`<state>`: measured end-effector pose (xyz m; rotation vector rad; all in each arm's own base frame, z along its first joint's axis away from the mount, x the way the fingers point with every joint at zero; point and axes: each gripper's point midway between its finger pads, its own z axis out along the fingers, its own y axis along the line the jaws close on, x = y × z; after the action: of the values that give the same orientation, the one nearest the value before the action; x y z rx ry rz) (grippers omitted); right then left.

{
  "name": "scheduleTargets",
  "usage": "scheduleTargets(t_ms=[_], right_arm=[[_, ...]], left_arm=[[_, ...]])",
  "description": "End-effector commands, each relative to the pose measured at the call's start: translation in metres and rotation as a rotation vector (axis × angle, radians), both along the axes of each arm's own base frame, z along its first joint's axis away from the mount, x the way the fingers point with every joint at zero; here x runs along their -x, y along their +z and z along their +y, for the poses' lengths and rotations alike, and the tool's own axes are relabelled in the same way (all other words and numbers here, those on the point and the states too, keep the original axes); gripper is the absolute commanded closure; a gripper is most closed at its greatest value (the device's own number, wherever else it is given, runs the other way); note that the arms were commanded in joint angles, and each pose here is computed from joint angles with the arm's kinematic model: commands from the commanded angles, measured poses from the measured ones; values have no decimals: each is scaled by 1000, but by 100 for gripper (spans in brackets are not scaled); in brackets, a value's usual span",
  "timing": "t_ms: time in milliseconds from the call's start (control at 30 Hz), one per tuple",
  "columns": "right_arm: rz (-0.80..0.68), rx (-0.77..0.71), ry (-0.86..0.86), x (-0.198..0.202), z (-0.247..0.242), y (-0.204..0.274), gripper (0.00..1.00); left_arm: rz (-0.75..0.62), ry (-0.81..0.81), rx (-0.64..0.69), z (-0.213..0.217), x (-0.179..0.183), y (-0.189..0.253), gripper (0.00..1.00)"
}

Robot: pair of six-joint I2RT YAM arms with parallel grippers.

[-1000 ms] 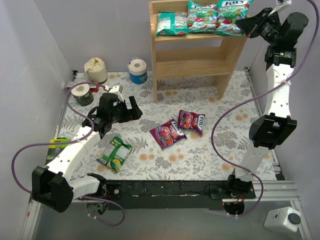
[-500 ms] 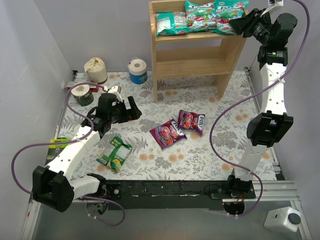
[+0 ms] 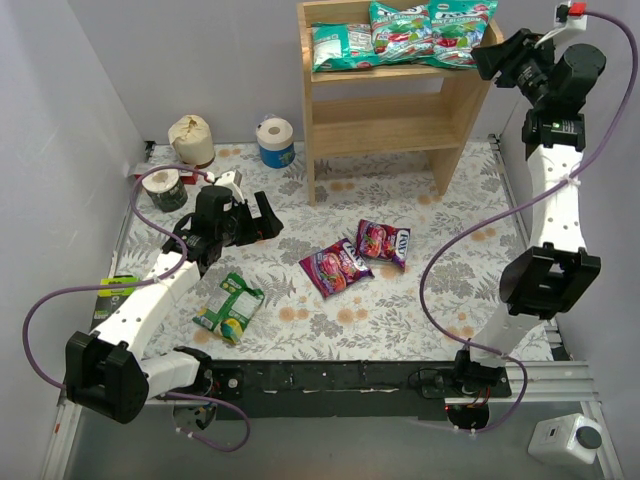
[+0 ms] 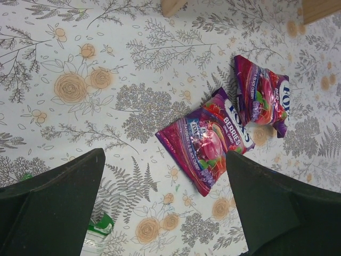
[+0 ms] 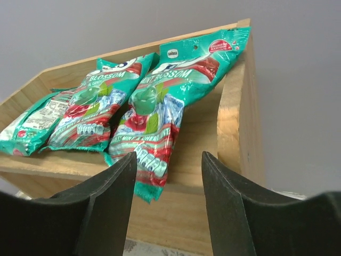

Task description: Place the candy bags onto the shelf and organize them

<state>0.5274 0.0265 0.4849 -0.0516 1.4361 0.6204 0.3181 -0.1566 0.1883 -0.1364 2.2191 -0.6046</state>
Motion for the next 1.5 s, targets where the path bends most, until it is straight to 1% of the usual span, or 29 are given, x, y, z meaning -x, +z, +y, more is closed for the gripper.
scheduleTargets(t_ms=[0,167,333,367,533,567,600,667,700,800,933,1033,1200,1267,1367,1433,1467], right_arm=[[-130,1,-41,42,-2,48,41],[-110,1,8,57,12,46,42],[-88,-3,32,53,29,39,42],[-82,-7,15,50,28,36,41],[-21,-67,-46,40,33,19,35],[-19,-104,-74,42,30,22,32],[6,-121,-83,39,30,11,30],[-11,-160,-115,42,26,16,26],[12,-192,-121,40,26,9,26],[-7,-256,-116,41,26,15,26],[-21,-287,-106,40,28,20,27],[-20,-295,-125,44,25,19,28],[-29,-294,-213,67,11,16,29],[-34,-290,-210,70,11,16,29],[-34,-286,-181,60,16,15,29],[-68,-297,-144,57,21,28,30],[-51,-304,-126,49,24,22,30]], left_arm=[[-13,-1,13,2,3,3,2],[-14,-1,18,1,3,4,2],[-13,3,21,1,3,4,2],[-15,5,20,2,3,4,2],[-17,18,15,4,2,3,2],[-17,20,13,5,2,3,2],[-18,21,13,5,2,4,2],[-18,24,9,7,1,3,2],[-20,26,9,7,1,3,2],[-24,30,6,8,1,4,2],[-30,35,5,10,1,5,2],[-30,36,1,10,1,5,2],[-35,37,1,11,1,6,2],[-32,35,3,10,1,6,2],[-34,31,6,9,2,7,2],[-35,36,5,10,2,7,2],[-33,37,4,11,2,6,2]])
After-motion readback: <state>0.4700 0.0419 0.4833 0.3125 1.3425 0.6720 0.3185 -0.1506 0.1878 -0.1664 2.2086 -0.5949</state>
